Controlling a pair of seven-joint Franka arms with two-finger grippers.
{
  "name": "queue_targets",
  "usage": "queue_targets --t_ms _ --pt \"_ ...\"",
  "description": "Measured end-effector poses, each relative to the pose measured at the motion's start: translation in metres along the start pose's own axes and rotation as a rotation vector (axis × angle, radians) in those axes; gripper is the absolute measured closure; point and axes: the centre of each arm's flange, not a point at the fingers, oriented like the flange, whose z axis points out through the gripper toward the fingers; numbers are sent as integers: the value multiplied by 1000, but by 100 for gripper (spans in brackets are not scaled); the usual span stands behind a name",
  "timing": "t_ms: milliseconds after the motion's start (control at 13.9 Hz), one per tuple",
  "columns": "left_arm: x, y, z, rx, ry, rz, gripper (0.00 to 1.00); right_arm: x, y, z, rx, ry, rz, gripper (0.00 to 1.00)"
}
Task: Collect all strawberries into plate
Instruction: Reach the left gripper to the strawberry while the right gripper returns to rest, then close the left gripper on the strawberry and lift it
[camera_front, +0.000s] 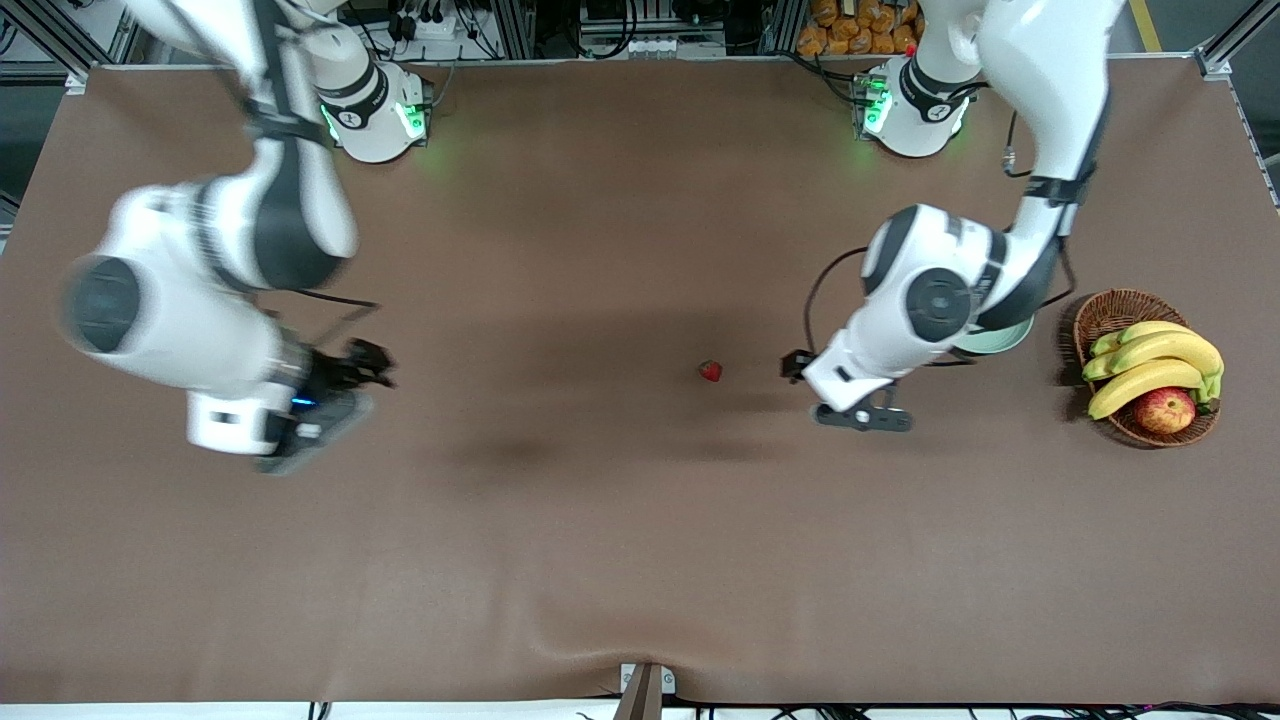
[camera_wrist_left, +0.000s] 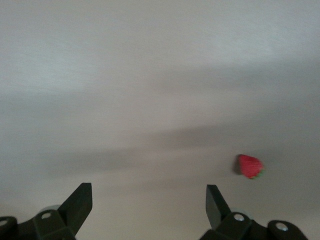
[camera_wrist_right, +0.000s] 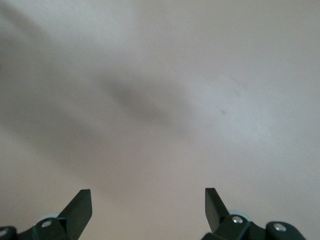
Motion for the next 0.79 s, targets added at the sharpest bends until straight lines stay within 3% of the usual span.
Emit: queue_targets --t_ms 432,793 --pt "-4 102 46 -17 12 -17 0 -69 38 -65 -8 -40 214 0" --pt "-4 113 96 -4 13 -11 3 -112 37 -110 -6 -58 392 0"
